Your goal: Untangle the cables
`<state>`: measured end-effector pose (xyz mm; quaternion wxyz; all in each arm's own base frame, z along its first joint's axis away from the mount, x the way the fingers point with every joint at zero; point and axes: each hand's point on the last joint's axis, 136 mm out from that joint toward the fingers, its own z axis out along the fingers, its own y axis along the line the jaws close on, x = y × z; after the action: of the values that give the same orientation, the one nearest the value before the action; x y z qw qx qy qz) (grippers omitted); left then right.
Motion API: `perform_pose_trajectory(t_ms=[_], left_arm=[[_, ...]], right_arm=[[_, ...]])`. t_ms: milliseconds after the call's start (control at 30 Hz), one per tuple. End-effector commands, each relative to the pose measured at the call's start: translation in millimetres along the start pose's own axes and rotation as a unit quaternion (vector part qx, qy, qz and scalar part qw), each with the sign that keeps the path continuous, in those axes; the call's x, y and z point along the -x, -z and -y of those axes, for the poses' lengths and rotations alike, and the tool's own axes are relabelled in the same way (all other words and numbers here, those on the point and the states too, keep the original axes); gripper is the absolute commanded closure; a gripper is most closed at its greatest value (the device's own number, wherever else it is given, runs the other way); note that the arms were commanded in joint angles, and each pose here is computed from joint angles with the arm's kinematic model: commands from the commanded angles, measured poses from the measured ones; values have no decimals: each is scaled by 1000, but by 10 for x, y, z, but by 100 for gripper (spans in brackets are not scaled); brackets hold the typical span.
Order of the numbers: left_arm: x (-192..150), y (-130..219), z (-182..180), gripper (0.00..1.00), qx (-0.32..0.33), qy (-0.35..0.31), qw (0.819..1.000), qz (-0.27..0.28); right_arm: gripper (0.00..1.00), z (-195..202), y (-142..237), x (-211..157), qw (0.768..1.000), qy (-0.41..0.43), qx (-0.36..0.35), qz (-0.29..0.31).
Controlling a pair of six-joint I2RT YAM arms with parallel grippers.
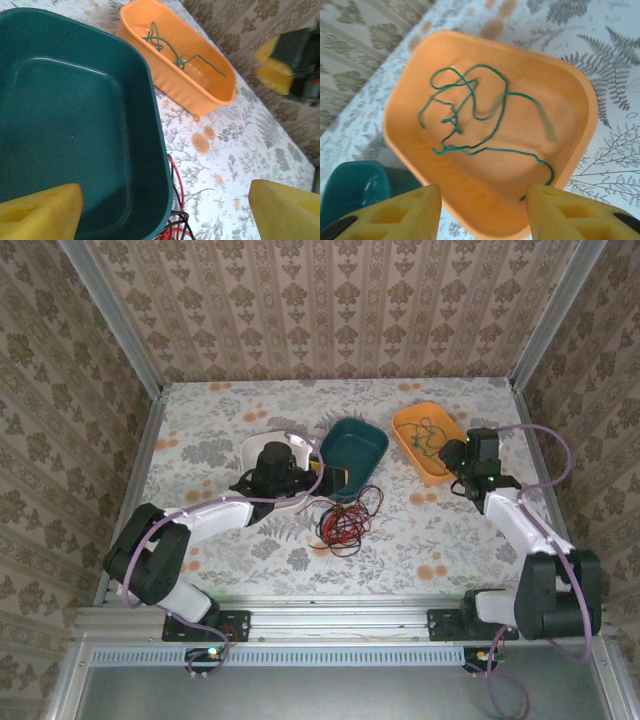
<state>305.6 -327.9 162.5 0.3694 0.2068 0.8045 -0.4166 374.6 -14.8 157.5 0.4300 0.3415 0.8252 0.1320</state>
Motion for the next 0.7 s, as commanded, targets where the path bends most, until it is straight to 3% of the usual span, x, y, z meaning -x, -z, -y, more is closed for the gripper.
perform_pose_trajectory(t_ms=[0, 167, 367, 667], left_arm=[[-101, -62, 17, 13, 25, -46, 998, -33], [-313, -162, 63, 15, 25, -60, 995, -72], [-457, -191, 30, 19, 33, -63, 993, -91], [-750, -108, -3, 21, 60, -103, 982, -149]], right_arm=[[50, -56, 226, -200, 998, 46, 24, -28], [50, -317, 440, -850, 979, 137, 94, -120], [52, -649, 625, -1728, 927, 219, 192, -235], [56, -888, 402, -2181, 890, 240, 219, -319]])
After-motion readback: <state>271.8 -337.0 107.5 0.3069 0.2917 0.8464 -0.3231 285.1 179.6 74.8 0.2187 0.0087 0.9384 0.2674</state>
